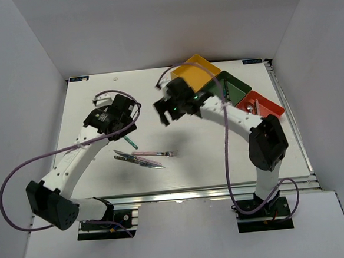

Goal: Sort the eating utensils into containers

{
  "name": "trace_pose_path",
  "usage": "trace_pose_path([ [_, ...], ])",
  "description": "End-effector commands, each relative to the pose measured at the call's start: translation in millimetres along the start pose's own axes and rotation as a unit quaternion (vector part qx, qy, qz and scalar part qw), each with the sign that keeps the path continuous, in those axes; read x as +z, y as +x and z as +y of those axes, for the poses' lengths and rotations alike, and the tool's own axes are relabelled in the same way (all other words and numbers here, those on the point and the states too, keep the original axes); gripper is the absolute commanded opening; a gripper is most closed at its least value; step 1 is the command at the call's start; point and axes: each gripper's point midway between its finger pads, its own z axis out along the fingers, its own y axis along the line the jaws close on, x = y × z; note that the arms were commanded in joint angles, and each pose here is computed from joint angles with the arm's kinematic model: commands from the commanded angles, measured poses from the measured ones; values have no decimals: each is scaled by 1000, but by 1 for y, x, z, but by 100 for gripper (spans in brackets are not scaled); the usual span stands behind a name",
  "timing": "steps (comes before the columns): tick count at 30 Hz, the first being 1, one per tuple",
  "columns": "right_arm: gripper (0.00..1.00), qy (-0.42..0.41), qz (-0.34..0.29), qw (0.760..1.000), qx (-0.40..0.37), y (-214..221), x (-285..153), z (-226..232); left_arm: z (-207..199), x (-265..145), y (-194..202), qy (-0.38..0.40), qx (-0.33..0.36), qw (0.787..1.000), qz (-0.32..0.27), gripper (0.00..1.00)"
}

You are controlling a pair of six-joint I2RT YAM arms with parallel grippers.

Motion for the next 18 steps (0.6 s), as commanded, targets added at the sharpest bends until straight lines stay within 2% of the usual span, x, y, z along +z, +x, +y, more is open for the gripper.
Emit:
trace_pose_path([
  [1, 86, -77, 10, 994, -78, 17, 9, 57, 47, -30, -37, -54, -99, 988, -104, 98],
  [4, 80, -125, 34, 984, -124, 35, 19, 107, 51, -39, -38, -24, -106, 987, -115, 98],
  [7, 74, -143, 64, 975, -159, 55, 40, 132, 51, -39, -31, -6, -94, 989, -111, 98],
  [11, 60, -150, 94, 968, -177, 65, 53, 144, 53, -37, -18, 5, -89, 992, -93, 98],
  [18, 56, -144, 125, 960, -206, 97, 66, 149, 59, -36, -7, 15, -86, 992, -89, 98],
])
